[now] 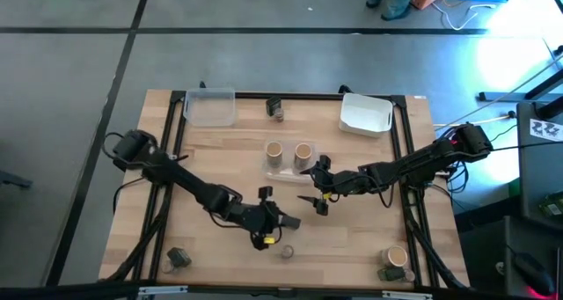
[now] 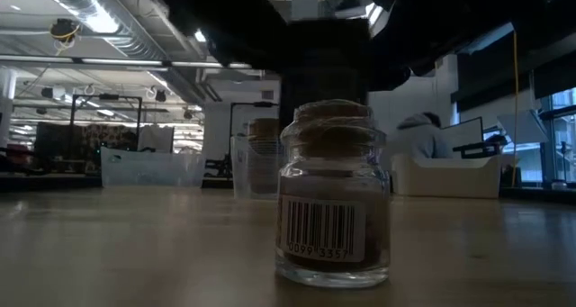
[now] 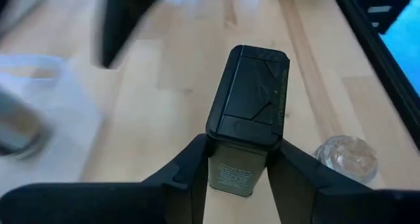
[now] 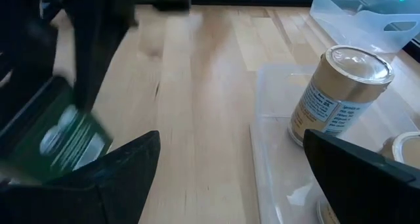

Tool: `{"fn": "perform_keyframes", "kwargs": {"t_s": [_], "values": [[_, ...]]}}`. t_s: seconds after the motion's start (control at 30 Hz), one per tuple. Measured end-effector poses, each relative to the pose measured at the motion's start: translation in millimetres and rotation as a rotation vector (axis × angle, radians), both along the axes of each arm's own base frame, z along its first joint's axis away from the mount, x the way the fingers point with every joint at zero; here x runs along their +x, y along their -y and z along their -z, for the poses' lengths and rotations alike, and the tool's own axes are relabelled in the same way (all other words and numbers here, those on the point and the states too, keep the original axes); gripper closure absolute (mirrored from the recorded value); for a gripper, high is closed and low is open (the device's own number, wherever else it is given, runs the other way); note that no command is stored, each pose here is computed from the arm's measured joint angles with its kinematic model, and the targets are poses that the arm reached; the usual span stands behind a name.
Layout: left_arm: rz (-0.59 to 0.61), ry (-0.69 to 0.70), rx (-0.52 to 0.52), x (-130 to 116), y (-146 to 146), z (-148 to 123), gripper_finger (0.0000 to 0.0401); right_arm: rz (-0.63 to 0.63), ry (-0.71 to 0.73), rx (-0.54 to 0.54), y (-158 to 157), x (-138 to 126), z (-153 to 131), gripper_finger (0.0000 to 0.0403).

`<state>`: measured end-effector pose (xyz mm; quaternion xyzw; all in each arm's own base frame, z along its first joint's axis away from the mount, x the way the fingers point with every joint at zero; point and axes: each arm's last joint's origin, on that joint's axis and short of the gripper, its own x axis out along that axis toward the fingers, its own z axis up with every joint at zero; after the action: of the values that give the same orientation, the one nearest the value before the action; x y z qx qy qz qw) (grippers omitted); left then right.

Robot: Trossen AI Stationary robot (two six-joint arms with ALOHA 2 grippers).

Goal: Sort spices by type
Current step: Put the black seasoning can into the top transparent bin

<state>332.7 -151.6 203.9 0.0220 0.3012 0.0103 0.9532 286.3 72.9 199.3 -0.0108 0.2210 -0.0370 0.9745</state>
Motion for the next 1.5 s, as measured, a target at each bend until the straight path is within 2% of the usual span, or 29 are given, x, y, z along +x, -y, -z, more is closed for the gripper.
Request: {"fn": "perform_keyframes", "kwargs": {"t_s": [0.2, 0.5, 0.7, 0.83, 1.07, 1.33, 1.5], "values": [[-0.112, -0.018, 0.026, -26, -13, -33, 0.0282, 0.0, -0.006, -0.002, 0, 0, 1, 0.0029], [-0.372, 0.022, 0.11, -78, -44, -81, 0.0281, 0.0, -0.011, -0.003, 0, 0, 1, 0.0029], [-0.537, 0.013, 0.198, -110, -69, -97, 0.0284, 0.0, -0.011, -0.003, 0, 0, 1, 0.0029], [-0.697, 0.043, 0.277, -126, -86, -102, 0.0284, 0.0, -0.012, -0.003, 0, 0, 1, 0.0029], [-0.96, 0.08, 0.382, -134, -119, -101, 0.028, -0.001, -0.012, -0.004, 0, -1, 1, 0.0029], [-1.186, 0.035, 0.398, -132, -165, -101, 0.0278, -0.036, 0.003, -0.072, 0, 0, -1, 0.0029], [-1.337, -0.001, 0.367, -136, -196, -100, 0.0277, -0.062, 0.021, -0.125, 1, -2, -8, 0.0029]]}}
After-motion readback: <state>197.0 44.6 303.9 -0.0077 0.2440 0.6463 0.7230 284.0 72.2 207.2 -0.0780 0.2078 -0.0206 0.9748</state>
